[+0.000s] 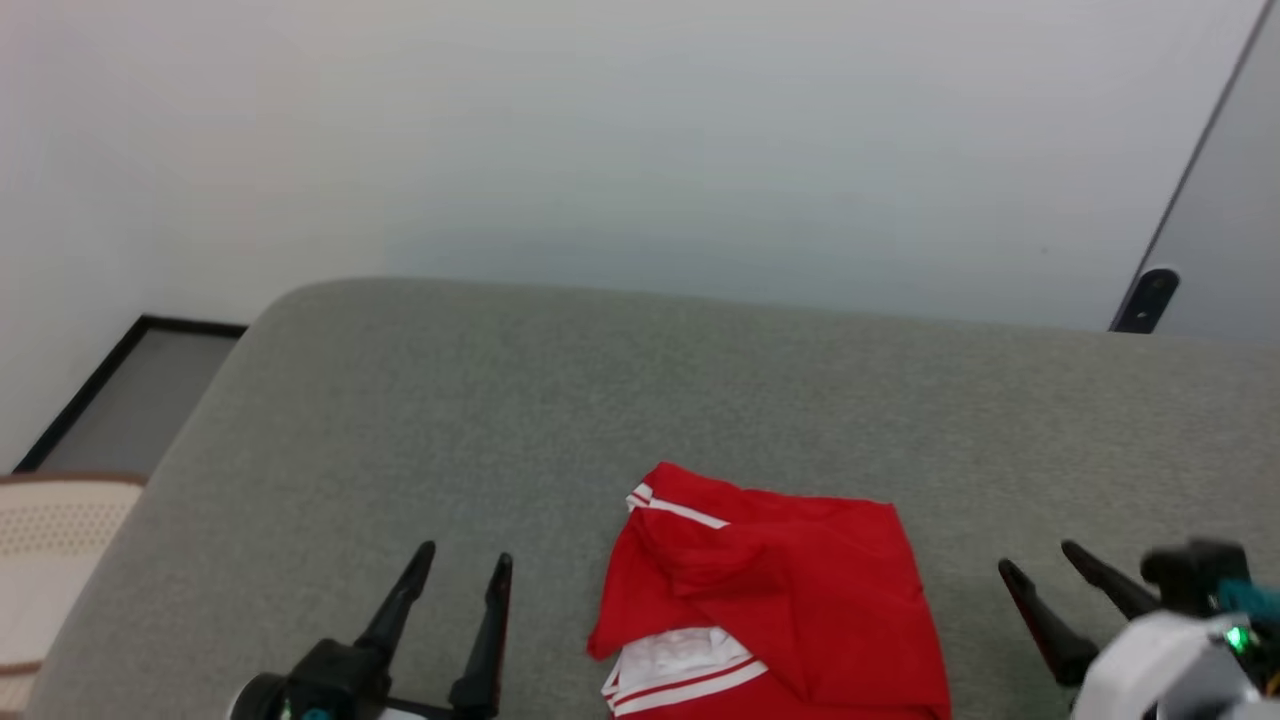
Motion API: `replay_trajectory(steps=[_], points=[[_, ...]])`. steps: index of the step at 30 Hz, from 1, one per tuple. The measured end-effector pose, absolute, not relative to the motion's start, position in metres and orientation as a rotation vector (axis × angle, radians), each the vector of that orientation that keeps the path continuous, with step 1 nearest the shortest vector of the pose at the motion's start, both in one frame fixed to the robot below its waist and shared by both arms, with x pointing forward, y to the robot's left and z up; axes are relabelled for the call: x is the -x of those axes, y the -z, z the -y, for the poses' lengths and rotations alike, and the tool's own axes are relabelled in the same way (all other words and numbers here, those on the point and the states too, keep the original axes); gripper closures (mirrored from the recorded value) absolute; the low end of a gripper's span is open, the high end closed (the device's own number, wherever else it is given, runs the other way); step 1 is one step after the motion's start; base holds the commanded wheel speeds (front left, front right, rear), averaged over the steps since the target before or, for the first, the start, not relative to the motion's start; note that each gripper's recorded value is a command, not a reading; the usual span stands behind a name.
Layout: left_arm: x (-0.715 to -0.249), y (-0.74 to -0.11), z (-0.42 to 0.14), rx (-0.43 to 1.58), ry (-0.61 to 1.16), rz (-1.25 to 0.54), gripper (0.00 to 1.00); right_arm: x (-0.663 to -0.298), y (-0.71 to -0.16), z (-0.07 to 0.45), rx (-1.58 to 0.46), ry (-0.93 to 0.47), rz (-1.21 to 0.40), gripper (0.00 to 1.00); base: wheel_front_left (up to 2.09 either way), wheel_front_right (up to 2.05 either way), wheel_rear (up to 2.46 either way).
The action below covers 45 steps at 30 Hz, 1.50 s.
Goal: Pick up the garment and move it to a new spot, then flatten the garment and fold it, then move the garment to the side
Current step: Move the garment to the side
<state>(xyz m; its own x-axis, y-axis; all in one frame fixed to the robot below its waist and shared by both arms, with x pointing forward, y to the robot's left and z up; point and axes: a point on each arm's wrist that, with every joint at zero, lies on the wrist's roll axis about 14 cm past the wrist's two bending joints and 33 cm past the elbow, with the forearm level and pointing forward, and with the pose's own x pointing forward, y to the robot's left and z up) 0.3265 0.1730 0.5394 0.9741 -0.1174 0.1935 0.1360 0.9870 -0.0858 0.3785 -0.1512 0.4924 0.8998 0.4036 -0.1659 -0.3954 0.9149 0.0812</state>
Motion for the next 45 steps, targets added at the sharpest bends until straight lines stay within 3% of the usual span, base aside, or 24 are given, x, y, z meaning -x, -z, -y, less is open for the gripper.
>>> replay_trajectory(steps=[14,23,32,33,34,45], points=[[-0.325,-0.527,-0.174,0.146,0.100,0.148,0.00,-0.413,-0.444,0.106,0.073,-0.585,-0.642,0.00,0.00,0.00,0.00],[-0.326,-0.520,-0.180,0.168,0.058,0.122,0.00,-0.412,-0.399,0.086,0.154,-0.638,-0.922,0.00,0.00,0.00,0.00],[-0.323,-0.514,-0.190,0.180,0.013,0.104,0.00,-0.415,-0.383,0.075,0.185,-0.639,-1.074,0.00,0.00,0.00,0.00],[-0.323,-0.514,-0.191,0.180,0.011,0.105,0.00,-0.416,-0.384,0.074,0.198,-0.641,-1.074,0.59,0.00,0.00,0.00],[-0.323,-0.514,-0.192,0.180,0.009,0.106,0.00,-0.418,-0.385,0.073,0.202,-0.639,-1.065,1.00,0.00,0.00,0.00],[-0.316,-0.521,-0.201,0.176,-0.014,0.130,0.00,-0.420,-0.396,0.063,0.189,-0.647,-1.022,1.00,0.00,0.00,0.00]])
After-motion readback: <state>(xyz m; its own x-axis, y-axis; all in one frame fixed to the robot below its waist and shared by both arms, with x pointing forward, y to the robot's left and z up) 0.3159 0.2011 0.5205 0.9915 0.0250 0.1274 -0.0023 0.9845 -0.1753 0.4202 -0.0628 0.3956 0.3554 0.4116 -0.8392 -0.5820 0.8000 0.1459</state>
